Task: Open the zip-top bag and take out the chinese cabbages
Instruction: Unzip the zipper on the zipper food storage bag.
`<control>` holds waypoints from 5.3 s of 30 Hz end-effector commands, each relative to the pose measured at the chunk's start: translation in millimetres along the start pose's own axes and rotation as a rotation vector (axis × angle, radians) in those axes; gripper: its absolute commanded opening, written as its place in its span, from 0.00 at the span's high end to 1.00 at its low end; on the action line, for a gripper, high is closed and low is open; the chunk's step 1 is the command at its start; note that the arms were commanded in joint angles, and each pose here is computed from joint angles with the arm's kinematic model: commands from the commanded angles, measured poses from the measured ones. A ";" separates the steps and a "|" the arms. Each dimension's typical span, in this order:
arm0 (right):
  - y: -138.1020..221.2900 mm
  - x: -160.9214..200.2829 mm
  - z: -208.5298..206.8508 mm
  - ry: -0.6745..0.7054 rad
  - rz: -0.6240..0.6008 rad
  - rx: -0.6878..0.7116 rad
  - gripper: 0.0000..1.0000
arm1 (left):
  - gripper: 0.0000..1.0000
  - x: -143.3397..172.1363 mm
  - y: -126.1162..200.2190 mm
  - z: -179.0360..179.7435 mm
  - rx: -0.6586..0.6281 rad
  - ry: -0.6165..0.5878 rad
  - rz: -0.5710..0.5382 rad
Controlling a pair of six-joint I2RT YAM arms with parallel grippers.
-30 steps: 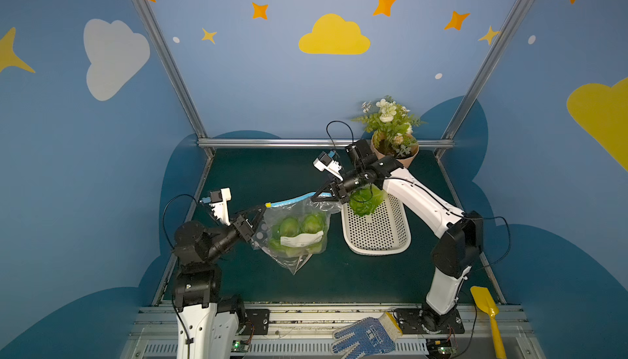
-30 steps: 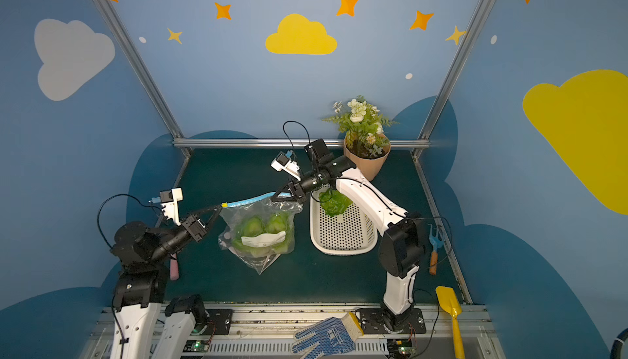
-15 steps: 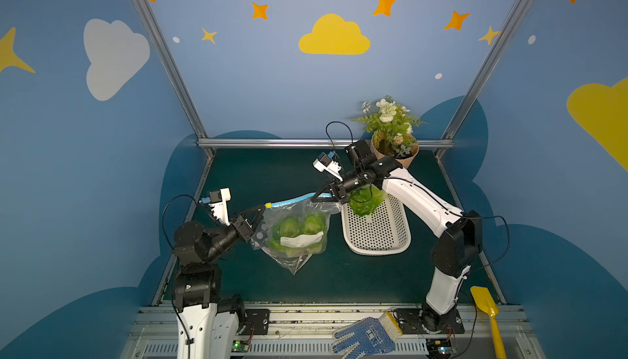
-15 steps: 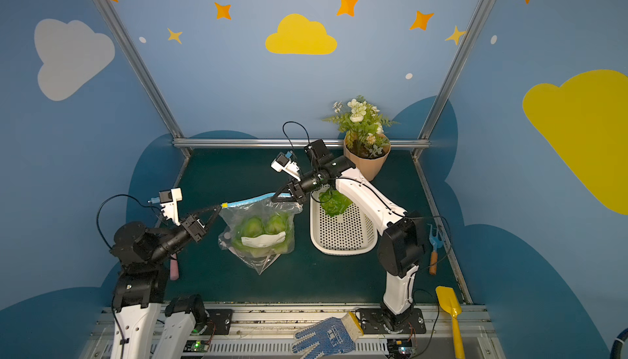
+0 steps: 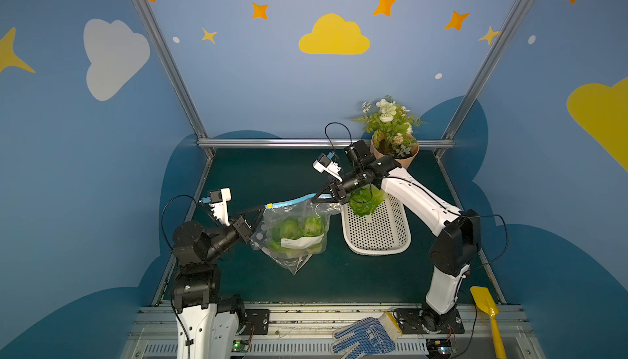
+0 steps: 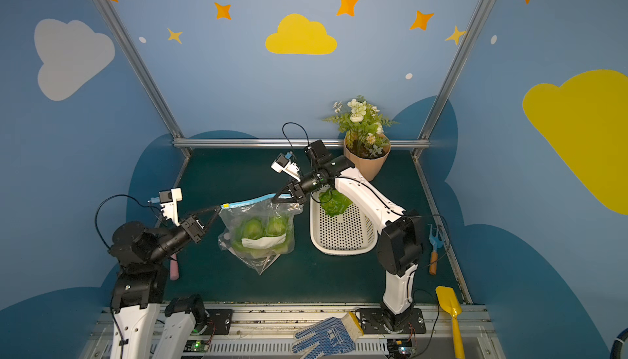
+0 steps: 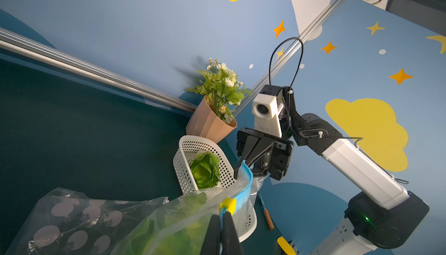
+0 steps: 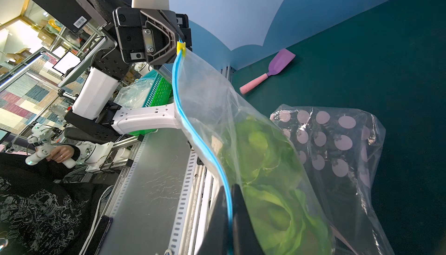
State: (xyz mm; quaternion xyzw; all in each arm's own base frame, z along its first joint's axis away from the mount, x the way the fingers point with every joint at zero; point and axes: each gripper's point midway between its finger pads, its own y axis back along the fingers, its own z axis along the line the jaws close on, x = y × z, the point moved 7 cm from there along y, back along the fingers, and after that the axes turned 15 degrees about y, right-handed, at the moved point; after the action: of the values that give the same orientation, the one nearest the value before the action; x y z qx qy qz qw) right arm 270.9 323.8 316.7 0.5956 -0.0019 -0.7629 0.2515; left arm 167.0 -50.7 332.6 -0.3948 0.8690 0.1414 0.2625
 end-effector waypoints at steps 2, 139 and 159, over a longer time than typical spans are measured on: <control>0.9 -8.0 2.9 0.026 -0.003 -0.005 0.86 | 0.96 -3.3 2.8 -14.9 0.054 -0.057 0.004; -84.3 -60.9 43.6 0.122 0.104 -0.211 0.78 | 0.96 18.7 -10.8 -19.1 0.107 -0.153 0.203; -84.7 -60.3 45.8 0.124 0.107 -0.218 1.00 | 0.96 17.3 -9.8 -18.8 0.099 -0.159 0.174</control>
State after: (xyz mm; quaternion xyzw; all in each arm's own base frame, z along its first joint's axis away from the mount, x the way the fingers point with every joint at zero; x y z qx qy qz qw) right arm 209.2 407.0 364.1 0.6211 0.0609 -0.7008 0.3456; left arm 158.0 -77.0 336.2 -0.2834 0.8903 0.1517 0.3225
